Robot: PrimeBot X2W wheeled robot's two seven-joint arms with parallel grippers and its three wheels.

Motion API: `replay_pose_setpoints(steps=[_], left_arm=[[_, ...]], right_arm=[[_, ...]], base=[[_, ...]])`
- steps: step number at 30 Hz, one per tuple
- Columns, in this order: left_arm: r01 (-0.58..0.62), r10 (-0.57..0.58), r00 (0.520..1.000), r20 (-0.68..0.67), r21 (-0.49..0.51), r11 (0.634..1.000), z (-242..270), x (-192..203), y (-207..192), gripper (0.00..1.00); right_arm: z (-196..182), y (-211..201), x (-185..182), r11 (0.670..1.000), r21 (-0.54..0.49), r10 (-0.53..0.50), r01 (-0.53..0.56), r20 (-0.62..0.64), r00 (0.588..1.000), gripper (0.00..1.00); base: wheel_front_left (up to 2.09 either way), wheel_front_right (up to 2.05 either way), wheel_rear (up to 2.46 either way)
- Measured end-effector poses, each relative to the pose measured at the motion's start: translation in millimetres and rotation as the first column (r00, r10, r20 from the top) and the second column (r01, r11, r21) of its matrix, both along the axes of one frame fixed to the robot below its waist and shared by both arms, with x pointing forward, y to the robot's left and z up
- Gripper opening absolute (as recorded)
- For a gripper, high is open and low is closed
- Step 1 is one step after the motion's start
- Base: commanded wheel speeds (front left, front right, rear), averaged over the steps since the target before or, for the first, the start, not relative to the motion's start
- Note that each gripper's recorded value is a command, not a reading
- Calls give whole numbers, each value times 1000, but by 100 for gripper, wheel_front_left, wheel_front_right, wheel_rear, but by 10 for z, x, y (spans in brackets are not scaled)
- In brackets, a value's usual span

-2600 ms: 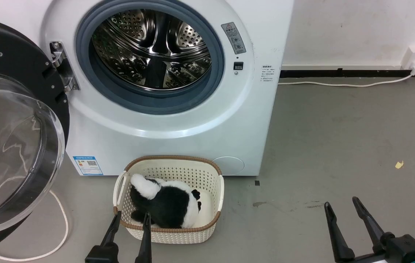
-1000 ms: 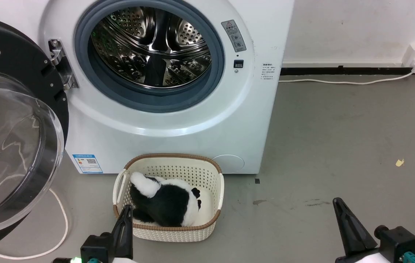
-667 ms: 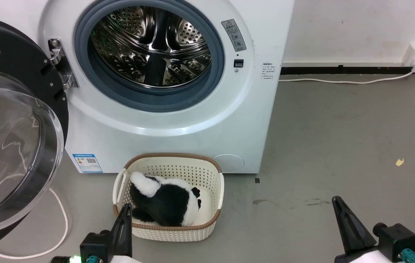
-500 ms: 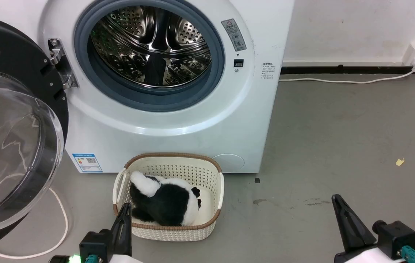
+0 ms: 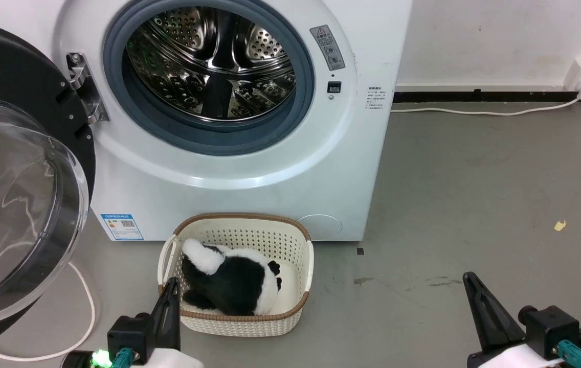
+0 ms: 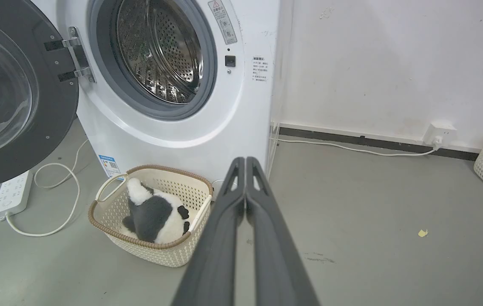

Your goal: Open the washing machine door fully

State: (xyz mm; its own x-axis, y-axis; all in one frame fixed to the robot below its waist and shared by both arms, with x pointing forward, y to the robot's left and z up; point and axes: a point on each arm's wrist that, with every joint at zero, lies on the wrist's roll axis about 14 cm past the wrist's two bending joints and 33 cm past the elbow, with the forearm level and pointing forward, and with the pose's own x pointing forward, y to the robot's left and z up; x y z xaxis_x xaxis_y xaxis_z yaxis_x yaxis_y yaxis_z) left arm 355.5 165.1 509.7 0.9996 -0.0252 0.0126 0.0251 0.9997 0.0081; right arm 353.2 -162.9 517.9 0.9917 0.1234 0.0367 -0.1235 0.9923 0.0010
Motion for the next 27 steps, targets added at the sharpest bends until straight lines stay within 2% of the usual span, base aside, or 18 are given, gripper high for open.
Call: replay_pose_setpoints(steps=[27], left_arm=[[-10, 10, 1000, -13, 26, 1000, 58, 68, 62, 0]], right_arm=[[3, 11, 66, 1000, -27, 3, -4, -29, 1000, 0]], base=[[0, 0, 0]])
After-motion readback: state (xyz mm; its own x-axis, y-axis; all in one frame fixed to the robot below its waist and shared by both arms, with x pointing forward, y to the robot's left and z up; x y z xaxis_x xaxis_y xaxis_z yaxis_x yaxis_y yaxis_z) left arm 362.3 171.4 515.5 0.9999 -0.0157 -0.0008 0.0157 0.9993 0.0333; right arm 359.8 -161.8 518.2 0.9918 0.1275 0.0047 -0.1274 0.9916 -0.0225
